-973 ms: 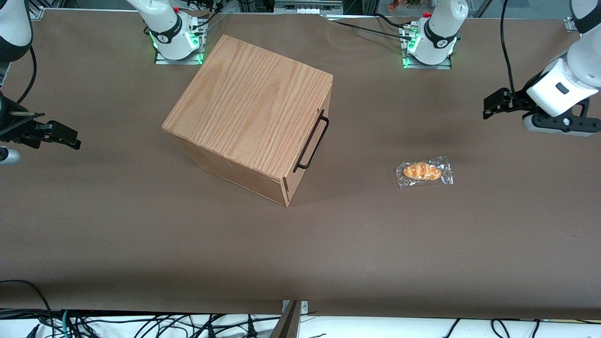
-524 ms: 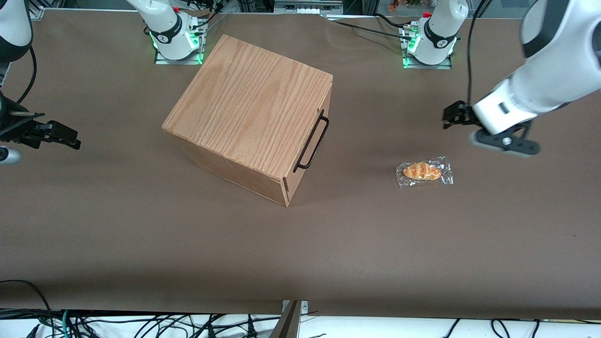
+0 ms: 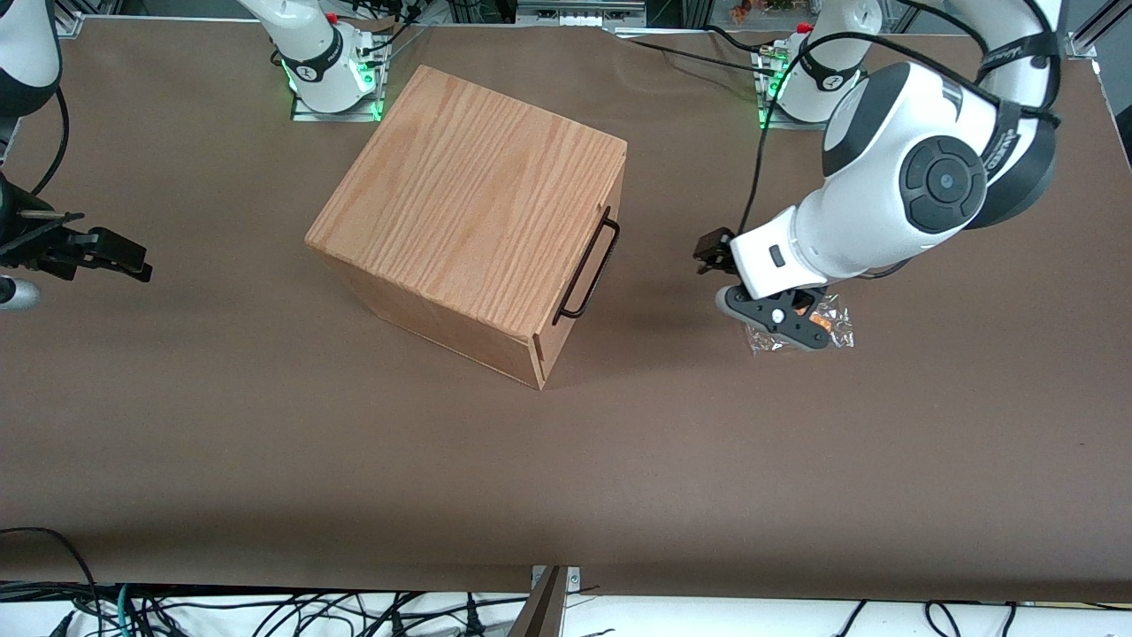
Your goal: Open top drawer with left arm
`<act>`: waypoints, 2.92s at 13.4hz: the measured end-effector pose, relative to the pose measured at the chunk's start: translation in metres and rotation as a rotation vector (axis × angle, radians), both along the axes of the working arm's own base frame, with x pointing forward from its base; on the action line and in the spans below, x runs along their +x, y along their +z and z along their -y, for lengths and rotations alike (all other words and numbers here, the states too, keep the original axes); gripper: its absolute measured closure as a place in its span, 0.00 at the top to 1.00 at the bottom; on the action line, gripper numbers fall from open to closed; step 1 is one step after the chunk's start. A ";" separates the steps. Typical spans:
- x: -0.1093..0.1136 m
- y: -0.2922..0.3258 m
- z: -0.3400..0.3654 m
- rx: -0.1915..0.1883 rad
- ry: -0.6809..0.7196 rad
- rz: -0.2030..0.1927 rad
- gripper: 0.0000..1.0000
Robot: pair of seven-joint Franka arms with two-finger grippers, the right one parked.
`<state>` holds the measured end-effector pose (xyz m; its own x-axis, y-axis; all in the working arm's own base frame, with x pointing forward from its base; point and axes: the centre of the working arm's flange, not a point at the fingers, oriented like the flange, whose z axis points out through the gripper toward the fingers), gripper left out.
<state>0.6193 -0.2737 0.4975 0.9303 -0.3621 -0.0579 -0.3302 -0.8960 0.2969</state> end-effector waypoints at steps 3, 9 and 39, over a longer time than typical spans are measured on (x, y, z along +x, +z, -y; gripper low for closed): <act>0.001 -0.017 0.026 -0.037 -0.011 0.005 1.00; -0.021 -0.065 0.097 -0.030 -0.102 -0.018 1.00; -0.010 -0.121 0.090 0.031 -0.194 -0.035 1.00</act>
